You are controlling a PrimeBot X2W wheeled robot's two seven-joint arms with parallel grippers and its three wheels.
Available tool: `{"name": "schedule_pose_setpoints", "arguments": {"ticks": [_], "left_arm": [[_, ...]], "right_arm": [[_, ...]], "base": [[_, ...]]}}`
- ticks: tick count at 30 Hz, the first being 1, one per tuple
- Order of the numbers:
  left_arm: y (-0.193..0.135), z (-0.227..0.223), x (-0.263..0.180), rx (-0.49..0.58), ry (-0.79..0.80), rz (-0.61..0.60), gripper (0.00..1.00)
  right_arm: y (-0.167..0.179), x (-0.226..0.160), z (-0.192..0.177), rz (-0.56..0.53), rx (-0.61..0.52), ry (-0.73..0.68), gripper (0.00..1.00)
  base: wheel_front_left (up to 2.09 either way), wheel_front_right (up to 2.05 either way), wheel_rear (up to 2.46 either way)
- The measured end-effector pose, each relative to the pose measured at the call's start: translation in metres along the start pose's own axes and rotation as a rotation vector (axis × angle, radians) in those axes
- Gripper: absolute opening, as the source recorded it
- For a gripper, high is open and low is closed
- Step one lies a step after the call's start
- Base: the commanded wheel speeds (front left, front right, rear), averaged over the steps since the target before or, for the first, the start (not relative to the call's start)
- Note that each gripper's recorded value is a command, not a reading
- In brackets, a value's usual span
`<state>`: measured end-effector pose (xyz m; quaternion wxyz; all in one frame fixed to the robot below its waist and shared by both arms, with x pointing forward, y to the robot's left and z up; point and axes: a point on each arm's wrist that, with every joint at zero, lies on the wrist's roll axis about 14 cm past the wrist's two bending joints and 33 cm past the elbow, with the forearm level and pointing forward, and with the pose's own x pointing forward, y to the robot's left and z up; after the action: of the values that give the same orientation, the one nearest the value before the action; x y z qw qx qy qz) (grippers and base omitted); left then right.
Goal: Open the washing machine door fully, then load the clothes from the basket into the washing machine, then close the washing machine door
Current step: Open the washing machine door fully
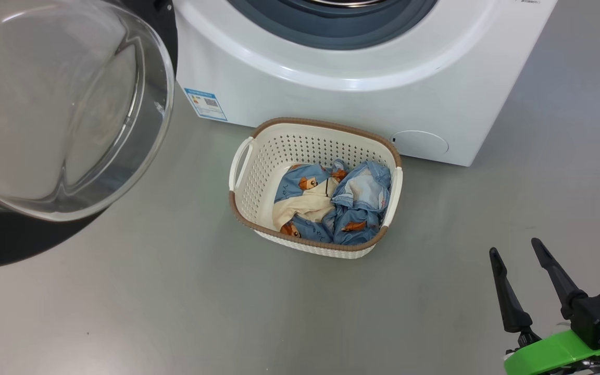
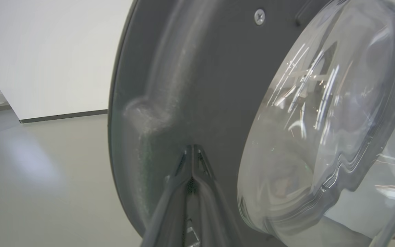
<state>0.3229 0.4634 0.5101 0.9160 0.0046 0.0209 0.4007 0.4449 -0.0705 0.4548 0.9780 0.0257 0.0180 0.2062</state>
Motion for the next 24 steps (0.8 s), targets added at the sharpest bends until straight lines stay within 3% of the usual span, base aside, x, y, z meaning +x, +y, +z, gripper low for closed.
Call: {"name": "schedule_pose_setpoints", "arguments": {"ticks": [13,20,24], "left_arm": [[0.003,-0.01,-0.031,-0.027,-0.017,0.01,0.0],[-0.019,-0.006,-0.06,-0.024,-0.065,-0.063,0.0],[-0.047,-0.001,-0.086,0.013,-0.1,-0.17,0.0]], "right_arm": [[0.002,-0.003,0.007,-0.006,0.003,-0.017,1.0],[0.002,-0.004,0.011,-0.009,0.002,-0.026,1.0],[0.0,-0.009,0.016,-0.025,0.004,-0.039,1.0]], "base": [[0.0,0.0,0.0],[0.0,0.0,0.0],[0.0,0.0,0.0]]}}
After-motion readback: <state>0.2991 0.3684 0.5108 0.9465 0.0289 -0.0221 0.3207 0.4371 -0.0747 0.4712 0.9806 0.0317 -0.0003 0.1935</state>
